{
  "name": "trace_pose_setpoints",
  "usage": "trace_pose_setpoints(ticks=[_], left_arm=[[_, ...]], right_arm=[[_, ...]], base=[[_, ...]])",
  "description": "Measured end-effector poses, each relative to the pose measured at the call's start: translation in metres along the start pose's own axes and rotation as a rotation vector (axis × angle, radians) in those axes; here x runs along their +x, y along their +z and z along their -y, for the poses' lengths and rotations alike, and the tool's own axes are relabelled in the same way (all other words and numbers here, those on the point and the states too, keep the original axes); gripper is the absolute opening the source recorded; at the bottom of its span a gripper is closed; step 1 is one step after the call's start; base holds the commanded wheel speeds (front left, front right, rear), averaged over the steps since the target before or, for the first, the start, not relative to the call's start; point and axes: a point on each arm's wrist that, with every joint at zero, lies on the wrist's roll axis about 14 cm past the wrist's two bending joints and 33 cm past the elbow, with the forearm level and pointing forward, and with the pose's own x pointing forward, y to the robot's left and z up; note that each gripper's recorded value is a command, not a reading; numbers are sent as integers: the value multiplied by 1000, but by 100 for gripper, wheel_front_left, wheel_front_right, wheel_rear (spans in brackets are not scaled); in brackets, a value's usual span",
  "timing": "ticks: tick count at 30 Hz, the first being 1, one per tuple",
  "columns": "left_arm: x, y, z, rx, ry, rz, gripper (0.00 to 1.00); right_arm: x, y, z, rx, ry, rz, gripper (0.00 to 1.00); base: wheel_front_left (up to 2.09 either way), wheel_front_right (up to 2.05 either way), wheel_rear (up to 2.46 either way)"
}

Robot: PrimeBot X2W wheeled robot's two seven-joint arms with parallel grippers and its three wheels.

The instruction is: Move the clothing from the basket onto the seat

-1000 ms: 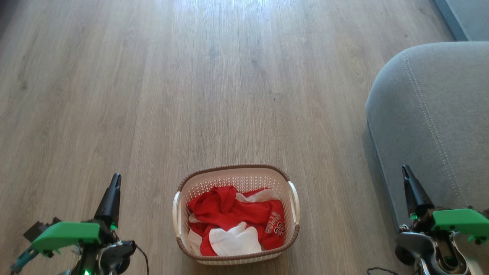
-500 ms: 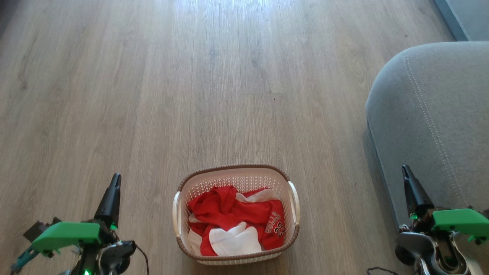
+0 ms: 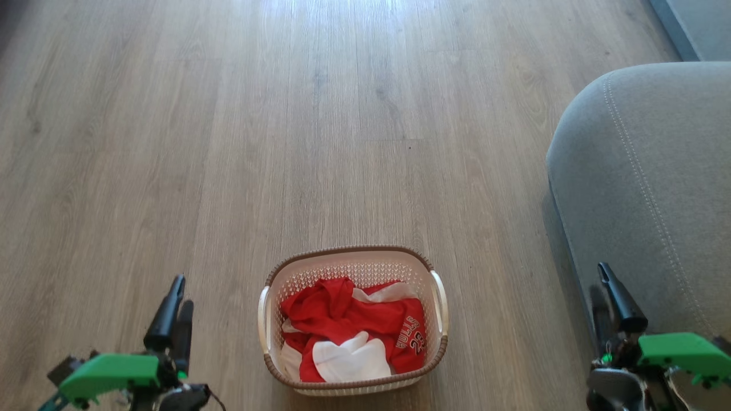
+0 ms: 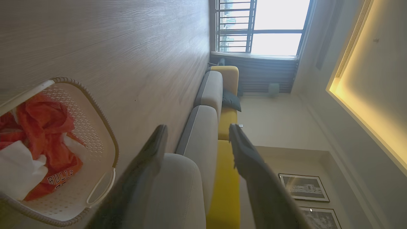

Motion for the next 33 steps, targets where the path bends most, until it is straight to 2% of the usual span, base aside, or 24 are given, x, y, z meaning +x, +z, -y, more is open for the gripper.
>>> trace_pose_setpoints(ticks=[3,13,26,33], left_arm=[[-5,-1,-11,-3,30,4,100],[-4,-3,-11,38,33,10,100],[-2,-7,-15,251,73,4,100],[-2,-8,-16,335,83,8,100]], right_arm=[[-5,0,9,2,-25,1,100],[-5,-1,10,-61,-32,12,100],[-3,-3,7,-363,-31,4,100],[-2,-8,3,-482,-18,-8,100]], base=[[0,0,0],[0,0,0],[0,0,0],[0,0,0]])
